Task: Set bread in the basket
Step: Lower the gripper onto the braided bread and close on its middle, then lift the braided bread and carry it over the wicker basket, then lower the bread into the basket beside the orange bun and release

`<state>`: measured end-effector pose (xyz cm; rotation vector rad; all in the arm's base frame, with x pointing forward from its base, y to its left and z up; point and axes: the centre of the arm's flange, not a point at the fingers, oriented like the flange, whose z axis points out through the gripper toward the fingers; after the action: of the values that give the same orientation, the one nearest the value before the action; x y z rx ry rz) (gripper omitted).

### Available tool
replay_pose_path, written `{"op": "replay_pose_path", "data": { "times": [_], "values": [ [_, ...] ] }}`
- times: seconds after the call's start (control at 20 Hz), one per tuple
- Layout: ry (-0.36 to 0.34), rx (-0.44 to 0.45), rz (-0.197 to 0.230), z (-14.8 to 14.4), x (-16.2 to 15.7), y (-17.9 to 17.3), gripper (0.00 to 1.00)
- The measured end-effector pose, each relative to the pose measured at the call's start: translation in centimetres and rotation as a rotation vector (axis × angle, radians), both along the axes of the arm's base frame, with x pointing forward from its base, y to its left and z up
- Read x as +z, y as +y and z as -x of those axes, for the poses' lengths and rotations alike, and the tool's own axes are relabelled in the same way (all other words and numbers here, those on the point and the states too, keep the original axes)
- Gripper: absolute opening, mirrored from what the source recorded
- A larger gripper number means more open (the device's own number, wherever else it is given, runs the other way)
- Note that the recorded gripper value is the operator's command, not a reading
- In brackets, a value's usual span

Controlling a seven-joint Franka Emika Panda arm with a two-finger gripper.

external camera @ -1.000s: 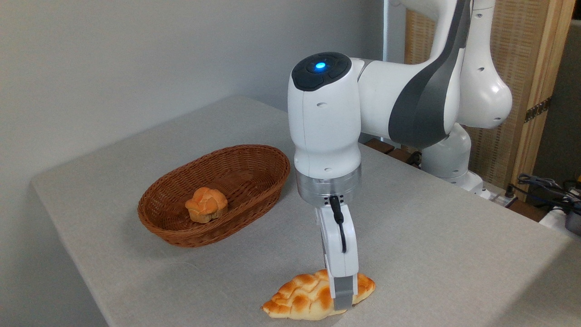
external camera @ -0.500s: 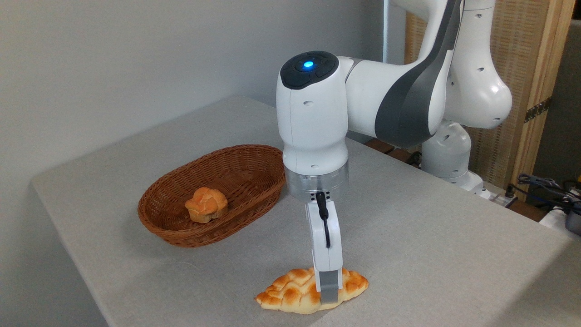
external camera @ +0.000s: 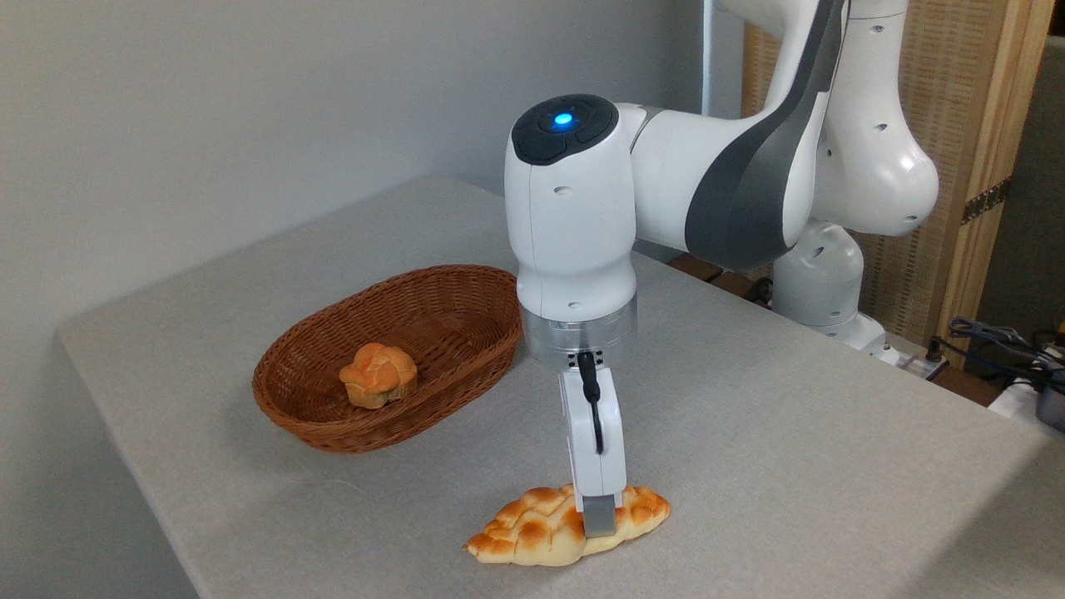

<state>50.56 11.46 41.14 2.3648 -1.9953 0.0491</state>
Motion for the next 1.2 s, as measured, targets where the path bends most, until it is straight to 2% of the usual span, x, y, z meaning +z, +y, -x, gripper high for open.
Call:
{"op": "replay_pose_path", "data": {
  "times": [0.1,0.25,0.45,0.6,0.8,0.9,1.05,1.15,1.2],
  "values": [
    [0.011,0.000,0.005,0.1,0.1,-0.1,0.34],
    [0.054,0.001,0.037,0.9,1.7,-0.5,0.34],
    [0.114,0.047,0.107,2.5,8.3,-2.1,0.34],
    [0.134,0.095,0.153,2.9,12.1,-6.0,0.35],
    [0.182,0.211,0.208,2.8,12.7,-12.8,0.35],
    [0.205,0.257,0.202,2.8,12.7,-17.4,0.39],
    [0.202,0.316,0.170,2.5,11.5,-23.2,0.54],
    [0.195,0.359,0.165,1.7,10.2,-25.3,0.87],
    [0.197,0.379,0.163,1.4,9.5,-26.1,1.00]
  ]
}}
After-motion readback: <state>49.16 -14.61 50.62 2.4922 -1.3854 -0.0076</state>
